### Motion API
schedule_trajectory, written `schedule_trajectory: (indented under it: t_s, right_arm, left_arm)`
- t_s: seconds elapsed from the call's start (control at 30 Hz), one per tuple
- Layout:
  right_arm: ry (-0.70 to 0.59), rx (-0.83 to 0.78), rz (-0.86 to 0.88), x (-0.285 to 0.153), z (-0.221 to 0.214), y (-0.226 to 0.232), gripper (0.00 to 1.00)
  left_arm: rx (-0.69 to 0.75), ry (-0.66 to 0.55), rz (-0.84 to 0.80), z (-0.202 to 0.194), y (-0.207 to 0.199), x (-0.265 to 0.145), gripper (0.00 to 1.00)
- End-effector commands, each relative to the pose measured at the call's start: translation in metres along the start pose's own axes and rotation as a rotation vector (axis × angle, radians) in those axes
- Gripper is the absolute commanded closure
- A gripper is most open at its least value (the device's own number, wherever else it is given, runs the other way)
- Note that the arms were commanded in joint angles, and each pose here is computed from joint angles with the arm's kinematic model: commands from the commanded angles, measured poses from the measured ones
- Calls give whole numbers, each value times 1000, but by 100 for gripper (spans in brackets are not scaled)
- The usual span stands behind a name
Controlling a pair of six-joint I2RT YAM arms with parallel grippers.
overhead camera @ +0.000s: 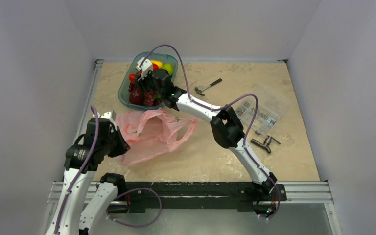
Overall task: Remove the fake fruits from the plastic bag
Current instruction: Place the fake fruit in the bin.
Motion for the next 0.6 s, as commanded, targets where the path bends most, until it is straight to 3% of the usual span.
schedule_trajectory:
  t_s: [0.0, 0.33, 0.43, 0.57]
  right_arm:
    - [-80, -18, -90, 7, 34, -23, 86]
    - [-51, -51, -61, 14, 19, -22, 26]
    - [-44, -62, -60, 10, 24, -24, 14]
    - [-40, -64, -71, -2, 41, -29, 8]
  left_arm:
    - [9, -25, -37, 3, -5, 0, 100]
    - [8, -14, -30, 4, -5, 2, 100]
    - [8, -18, -32, 4, -5, 2, 100]
    - [11, -15, -32, 4, -5, 1, 98]
Point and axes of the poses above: each gripper's point midway between its finger pads, its own x axis out along the fingers, its own y axis along the line the jaws close on, z = x × y, the point moved 7 cm from there along -x, back along the fingers, and after that the axes turned 10 degrees about -x, right-handed, at the moved point
